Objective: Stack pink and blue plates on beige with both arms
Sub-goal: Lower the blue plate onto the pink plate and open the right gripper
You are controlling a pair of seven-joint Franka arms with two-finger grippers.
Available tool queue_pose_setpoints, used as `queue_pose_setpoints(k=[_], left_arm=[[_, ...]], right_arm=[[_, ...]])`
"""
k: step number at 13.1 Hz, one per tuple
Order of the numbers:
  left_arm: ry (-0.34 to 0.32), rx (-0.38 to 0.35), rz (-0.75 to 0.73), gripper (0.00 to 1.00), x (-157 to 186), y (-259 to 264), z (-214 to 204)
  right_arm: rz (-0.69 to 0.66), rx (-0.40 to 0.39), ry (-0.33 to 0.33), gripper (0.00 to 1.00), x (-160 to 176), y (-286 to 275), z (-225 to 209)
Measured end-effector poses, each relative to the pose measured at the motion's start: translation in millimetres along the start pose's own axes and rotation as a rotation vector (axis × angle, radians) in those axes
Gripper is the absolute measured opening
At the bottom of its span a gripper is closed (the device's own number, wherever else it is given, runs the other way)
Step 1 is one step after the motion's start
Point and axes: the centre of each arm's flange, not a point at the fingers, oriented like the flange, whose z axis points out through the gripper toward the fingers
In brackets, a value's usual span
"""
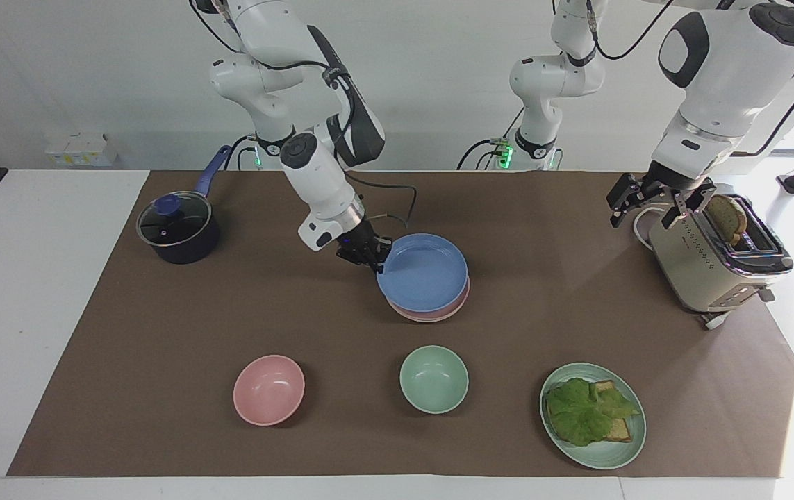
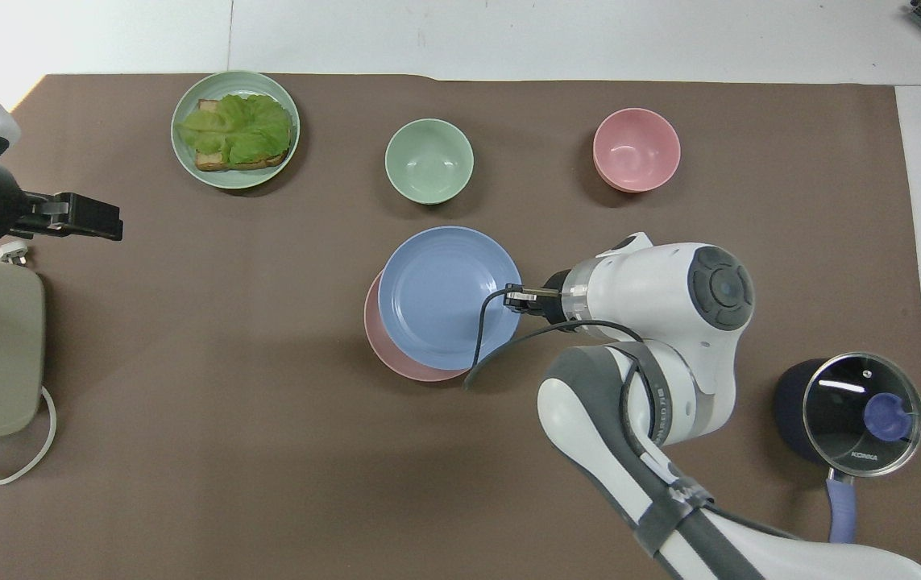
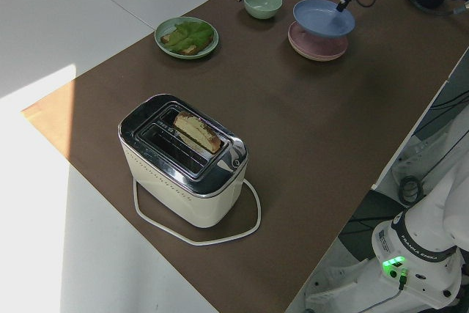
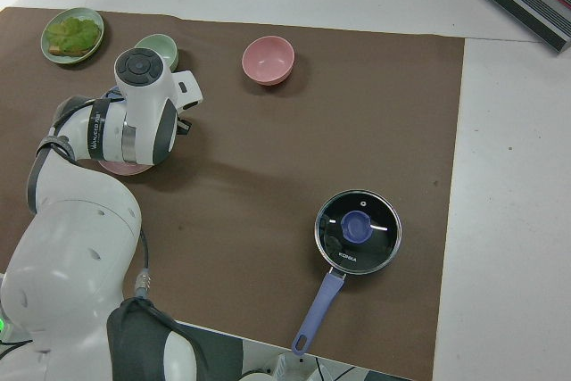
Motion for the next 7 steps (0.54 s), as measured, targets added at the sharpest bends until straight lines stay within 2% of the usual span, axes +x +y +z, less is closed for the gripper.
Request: queue_pose_setpoints(k=[7], left_arm=[[0.0, 0.0, 0.0, 1.0, 0.0, 0.0, 0.0]], right_arm=[[-0.076, -0.064, 0.005, 0.05, -3.1, -1.2, 14.2]])
